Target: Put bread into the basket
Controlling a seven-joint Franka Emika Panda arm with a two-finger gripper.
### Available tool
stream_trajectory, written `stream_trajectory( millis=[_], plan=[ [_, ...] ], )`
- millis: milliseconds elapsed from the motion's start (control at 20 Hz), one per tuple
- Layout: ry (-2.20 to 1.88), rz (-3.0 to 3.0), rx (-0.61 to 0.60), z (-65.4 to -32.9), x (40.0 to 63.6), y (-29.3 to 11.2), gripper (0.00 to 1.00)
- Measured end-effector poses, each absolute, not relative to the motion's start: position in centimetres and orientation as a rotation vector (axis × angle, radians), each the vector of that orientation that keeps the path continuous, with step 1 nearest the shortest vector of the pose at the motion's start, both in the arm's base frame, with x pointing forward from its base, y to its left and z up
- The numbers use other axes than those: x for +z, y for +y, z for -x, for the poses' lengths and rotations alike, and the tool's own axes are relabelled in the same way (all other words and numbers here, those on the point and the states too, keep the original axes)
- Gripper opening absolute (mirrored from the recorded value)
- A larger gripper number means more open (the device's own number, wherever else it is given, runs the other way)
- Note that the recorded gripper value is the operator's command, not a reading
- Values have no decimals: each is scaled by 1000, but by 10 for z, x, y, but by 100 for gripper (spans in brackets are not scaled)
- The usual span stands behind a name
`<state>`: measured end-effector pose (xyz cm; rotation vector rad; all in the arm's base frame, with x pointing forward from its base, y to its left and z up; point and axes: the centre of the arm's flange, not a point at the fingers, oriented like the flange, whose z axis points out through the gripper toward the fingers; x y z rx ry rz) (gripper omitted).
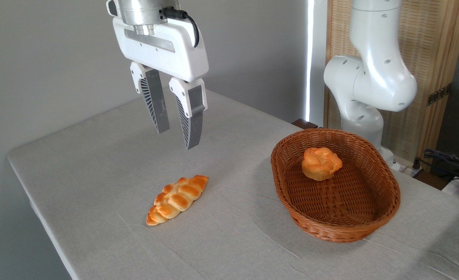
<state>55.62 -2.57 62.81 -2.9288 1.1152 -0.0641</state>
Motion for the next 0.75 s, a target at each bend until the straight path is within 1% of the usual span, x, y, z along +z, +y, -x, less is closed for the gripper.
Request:
stream_trajectory(
  millis=[750],
  plan=[
    [1128, 2906, -48, -556, 626, -31, 100]
  ],
)
